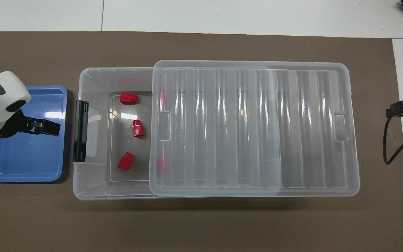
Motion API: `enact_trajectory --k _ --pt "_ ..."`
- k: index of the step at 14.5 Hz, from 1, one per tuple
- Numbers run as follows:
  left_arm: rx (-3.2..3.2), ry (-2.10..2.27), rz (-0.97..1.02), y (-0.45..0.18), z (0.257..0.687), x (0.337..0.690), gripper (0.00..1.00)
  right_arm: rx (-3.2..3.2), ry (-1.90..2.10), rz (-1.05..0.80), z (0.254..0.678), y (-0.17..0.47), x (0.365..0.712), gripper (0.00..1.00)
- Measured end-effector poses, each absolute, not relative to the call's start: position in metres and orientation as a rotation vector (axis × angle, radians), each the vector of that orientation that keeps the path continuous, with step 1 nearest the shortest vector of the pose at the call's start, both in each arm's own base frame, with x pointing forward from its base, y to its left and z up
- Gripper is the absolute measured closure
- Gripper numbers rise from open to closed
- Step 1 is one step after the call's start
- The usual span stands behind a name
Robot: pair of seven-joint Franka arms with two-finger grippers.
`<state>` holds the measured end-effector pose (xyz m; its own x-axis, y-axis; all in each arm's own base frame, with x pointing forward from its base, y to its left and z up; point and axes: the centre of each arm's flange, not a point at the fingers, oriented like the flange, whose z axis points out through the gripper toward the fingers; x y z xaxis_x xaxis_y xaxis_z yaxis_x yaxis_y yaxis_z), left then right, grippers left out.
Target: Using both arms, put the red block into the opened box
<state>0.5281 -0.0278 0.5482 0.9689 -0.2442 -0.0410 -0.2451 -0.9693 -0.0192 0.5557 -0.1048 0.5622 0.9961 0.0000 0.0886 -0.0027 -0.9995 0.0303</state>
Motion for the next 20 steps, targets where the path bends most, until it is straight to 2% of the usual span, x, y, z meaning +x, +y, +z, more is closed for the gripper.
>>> enact_trajectory --k 3,6,10,15,20 --pt "-3.101 0.382 0.031 0.016 0.556 0.532 0.0 3.088 0.059 0.178 0.531 -0.128 0.562 0.98" --pt "-3.103 0.384 0.054 0.019 0.548 0.537 0.0 3.074 0.098 0.197 0.497 -0.135 0.569 0.99" --pt "-3.088 0.449 0.029 -0.027 0.557 0.55 0.0 3.119 0.186 0.201 0.471 -0.125 0.581 0.99" --pt "-3.087 0.431 0.045 -0.055 0.547 0.558 0.0 3.185 0.243 0.234 0.452 -0.112 0.591 0.99" --pt "-3.084 0.441 0.08 -0.06 0.572 0.556 0.0 3.211 0.284 0.251 0.448 -0.088 0.597 0.99"
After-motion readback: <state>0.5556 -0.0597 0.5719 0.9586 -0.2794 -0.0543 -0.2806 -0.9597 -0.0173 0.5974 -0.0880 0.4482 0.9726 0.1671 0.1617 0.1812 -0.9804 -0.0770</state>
